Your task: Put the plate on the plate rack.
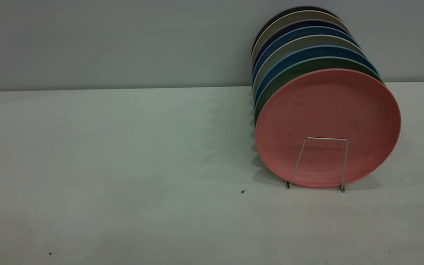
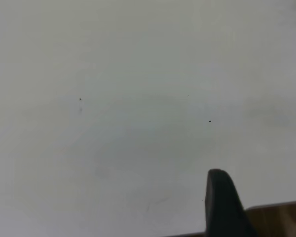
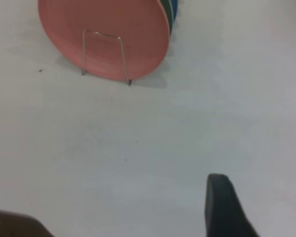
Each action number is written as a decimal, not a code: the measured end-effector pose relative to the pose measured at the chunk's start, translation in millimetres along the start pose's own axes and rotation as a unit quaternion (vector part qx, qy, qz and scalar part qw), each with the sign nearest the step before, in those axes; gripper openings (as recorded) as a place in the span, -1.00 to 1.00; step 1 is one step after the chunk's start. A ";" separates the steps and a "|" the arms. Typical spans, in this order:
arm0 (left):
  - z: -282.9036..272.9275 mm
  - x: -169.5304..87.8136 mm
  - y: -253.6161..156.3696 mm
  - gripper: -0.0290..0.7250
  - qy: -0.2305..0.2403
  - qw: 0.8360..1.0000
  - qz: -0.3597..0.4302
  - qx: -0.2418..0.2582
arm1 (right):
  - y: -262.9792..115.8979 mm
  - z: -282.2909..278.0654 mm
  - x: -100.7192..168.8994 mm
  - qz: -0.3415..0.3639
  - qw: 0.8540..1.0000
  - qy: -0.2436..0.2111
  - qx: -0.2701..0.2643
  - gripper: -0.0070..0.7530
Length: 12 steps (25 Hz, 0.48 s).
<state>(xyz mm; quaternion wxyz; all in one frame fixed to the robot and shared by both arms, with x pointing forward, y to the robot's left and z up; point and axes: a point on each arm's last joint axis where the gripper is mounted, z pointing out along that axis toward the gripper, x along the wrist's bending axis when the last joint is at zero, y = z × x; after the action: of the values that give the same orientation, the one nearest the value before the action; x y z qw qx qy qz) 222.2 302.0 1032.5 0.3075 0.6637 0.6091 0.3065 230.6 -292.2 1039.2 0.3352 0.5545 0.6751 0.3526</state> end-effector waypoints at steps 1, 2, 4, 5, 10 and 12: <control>0.0 0.0 0.0 0.18 0.001 1.000 -0.001 0.000 | 0.0 0.0 0.0 0.000 1.000 0.000 0.000 0.02; 0.0 -0.1 0.0 0.18 0.002 1.000 -0.002 0.000 | 0.0 0.0 0.0 0.000 1.000 0.000 0.000 0.02; 0.0 -0.2 -0.1 0.18 0.004 1.000 -0.003 0.001 | 0.0 -0.1 -0.1 -0.002 1.000 0.003 0.000 0.02; 0.0 -0.2 -0.1 0.18 0.004 1.000 -0.003 0.001 | -0.1 -0.1 -0.1 -0.003 1.000 0.006 0.000 0.02; 0.0 -0.2 -0.1 0.18 0.004 1.000 -0.003 0.001 | -0.2 -0.2 -0.1 -0.004 1.000 0.007 -0.001 0.02; 0.0 -0.2 -0.1 0.18 0.004 1.000 -0.003 0.001 | -0.2 -0.2 -0.1 -0.004 1.000 0.007 -0.001 0.02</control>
<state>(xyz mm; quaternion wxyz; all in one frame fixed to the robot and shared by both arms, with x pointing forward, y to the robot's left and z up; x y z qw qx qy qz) 222.1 301.9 1032.4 0.3056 0.6612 0.6121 0.3078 230.3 -292.4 1039.2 0.3327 0.5491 0.6793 0.3555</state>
